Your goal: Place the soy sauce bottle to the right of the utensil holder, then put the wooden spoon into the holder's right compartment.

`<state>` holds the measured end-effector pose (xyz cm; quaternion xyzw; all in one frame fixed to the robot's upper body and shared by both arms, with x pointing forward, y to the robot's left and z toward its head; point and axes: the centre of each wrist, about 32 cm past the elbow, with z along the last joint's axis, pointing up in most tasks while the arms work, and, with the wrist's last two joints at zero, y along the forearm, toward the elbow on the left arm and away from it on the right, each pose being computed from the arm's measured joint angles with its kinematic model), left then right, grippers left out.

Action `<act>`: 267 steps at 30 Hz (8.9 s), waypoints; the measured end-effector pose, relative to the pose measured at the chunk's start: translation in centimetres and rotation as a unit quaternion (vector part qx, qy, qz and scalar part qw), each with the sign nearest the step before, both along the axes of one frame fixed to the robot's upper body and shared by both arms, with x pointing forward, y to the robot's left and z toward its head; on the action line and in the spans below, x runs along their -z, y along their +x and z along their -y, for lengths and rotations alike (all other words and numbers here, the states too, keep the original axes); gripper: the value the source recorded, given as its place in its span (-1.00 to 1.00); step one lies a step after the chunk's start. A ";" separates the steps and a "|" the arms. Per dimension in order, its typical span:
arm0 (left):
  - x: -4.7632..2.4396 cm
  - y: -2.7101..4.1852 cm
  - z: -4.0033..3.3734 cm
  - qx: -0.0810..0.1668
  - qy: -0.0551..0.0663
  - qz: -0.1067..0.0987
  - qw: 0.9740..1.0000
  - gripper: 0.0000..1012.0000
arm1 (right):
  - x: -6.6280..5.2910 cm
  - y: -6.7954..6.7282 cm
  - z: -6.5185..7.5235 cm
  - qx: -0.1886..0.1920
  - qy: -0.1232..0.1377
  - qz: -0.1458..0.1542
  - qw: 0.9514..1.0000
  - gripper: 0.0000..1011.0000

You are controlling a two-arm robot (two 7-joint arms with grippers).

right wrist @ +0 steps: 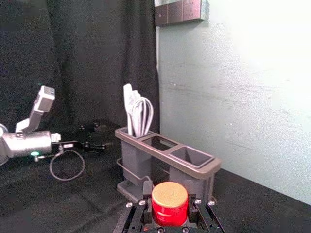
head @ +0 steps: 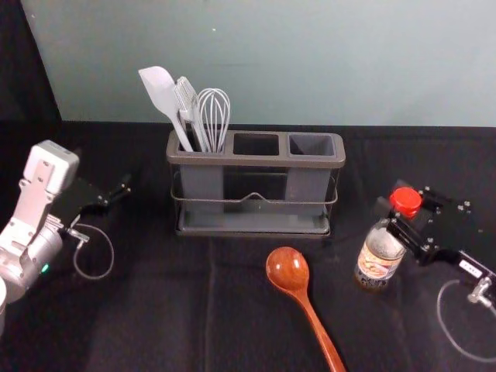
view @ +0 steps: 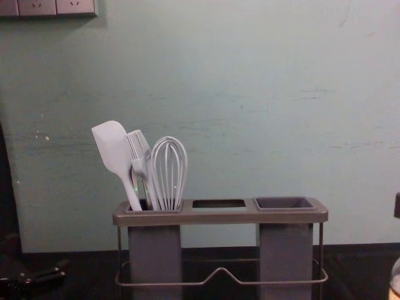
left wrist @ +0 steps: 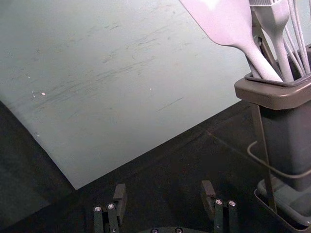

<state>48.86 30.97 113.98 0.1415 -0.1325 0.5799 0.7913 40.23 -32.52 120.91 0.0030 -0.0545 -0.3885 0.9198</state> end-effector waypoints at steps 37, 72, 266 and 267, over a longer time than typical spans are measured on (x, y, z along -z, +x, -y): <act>0.00 0.00 0.00 0.000 0.000 0.000 1.000 0.99 | -0.2 2.2 0.6 0.023 0.001 0.008 1.000 -0.25; 0.00 0.00 0.00 0.000 0.000 0.000 1.000 0.99 | 2.1 11.3 -0.4 0.041 0.011 0.008 0.999 -0.25; 0.00 0.00 0.00 0.000 0.000 0.000 1.000 0.99 | -0.1 5.7 -17.3 0.123 -0.215 -0.293 0.923 0.98; 0.00 0.00 0.00 0.000 0.000 0.000 1.000 0.98 | -0.2 5.8 -17.4 0.124 -0.217 -0.293 0.923 0.98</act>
